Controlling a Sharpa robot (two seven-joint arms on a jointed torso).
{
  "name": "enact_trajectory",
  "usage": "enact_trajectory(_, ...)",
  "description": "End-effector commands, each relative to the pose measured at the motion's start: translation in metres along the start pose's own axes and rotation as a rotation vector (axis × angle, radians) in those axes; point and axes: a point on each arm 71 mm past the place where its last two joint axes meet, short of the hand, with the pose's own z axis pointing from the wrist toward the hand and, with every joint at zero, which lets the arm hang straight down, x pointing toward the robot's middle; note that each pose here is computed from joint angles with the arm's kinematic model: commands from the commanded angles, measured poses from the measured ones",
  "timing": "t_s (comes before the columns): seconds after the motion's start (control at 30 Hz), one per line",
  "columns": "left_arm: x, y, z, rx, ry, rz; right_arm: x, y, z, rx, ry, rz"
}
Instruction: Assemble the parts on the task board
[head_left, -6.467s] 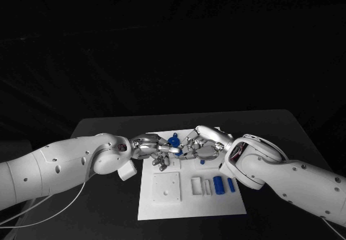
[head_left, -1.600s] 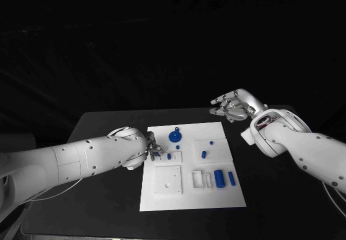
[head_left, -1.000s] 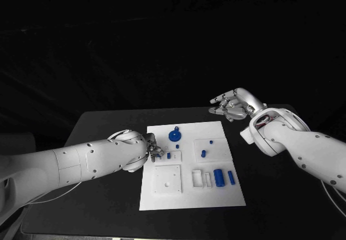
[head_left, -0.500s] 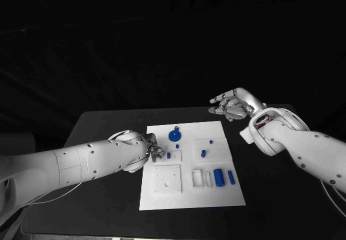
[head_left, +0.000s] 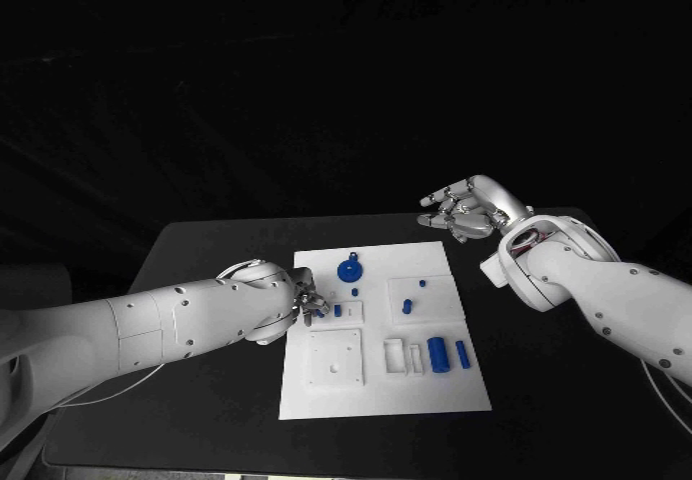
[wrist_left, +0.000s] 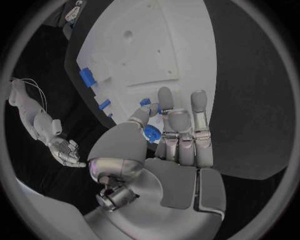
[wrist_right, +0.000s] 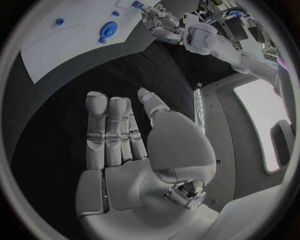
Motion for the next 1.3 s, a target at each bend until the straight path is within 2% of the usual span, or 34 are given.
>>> enact_trajectory(0.03, 0.0032, -0.0014, -0.0002, 0.012, 0.028, 0.020, 0.0009, 0.0009, 0.0003, -0.007, 0.011, 0.000)
enact_trajectory(0.73, 0.0015, 0.0017, 0.0010, 0.004, 0.021, 0.026, 0.0015, 0.0007, 0.0006, -0.006, 0.016, 0.001)
enact_trajectory(1.3, 0.0046, -0.0036, 0.0030, 0.005, 0.035, 0.038, 0.0023, 0.0012, 0.0008, -0.007, 0.020, 0.002)
